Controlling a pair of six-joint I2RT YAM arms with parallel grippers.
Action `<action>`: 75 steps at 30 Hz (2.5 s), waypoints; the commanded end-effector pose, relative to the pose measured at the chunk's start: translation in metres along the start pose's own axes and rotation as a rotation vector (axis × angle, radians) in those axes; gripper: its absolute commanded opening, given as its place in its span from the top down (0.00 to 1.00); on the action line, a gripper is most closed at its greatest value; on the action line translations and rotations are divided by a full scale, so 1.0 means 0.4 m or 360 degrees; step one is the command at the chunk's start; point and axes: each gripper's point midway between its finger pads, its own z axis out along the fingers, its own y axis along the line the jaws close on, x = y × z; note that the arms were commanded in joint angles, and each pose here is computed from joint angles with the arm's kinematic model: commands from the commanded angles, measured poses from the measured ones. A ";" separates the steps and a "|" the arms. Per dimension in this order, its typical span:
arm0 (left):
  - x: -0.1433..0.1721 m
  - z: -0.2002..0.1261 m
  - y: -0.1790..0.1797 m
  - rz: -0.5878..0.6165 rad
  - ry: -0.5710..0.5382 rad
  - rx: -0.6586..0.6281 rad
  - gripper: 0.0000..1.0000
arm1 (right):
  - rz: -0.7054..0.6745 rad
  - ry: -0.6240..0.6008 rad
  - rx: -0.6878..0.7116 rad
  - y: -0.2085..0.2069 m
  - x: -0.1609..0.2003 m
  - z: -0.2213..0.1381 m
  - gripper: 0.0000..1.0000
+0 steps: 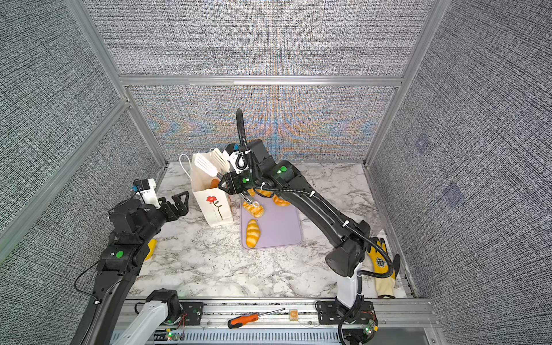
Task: Pack bread into a paper bag
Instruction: Pick up the bread from the tray.
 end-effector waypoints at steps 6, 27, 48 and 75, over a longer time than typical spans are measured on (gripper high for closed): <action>-0.006 -0.012 -0.030 -0.0021 -0.0034 0.0110 0.01 | -0.0069 0.0004 0.0193 -0.034 0.039 -0.085 0.42; 0.029 -0.049 -0.014 -0.0046 -0.0027 0.0058 0.01 | 0.0192 0.0339 0.0635 -0.165 0.360 -0.142 0.41; 0.056 -0.040 0.004 -0.0014 -0.0011 0.0014 0.01 | 0.0275 0.0818 0.0736 -0.163 0.648 -0.029 0.41; 0.066 -0.049 0.011 -0.0020 -0.0004 -0.0004 0.01 | 0.0160 0.1136 0.0977 -0.214 0.766 -0.008 0.41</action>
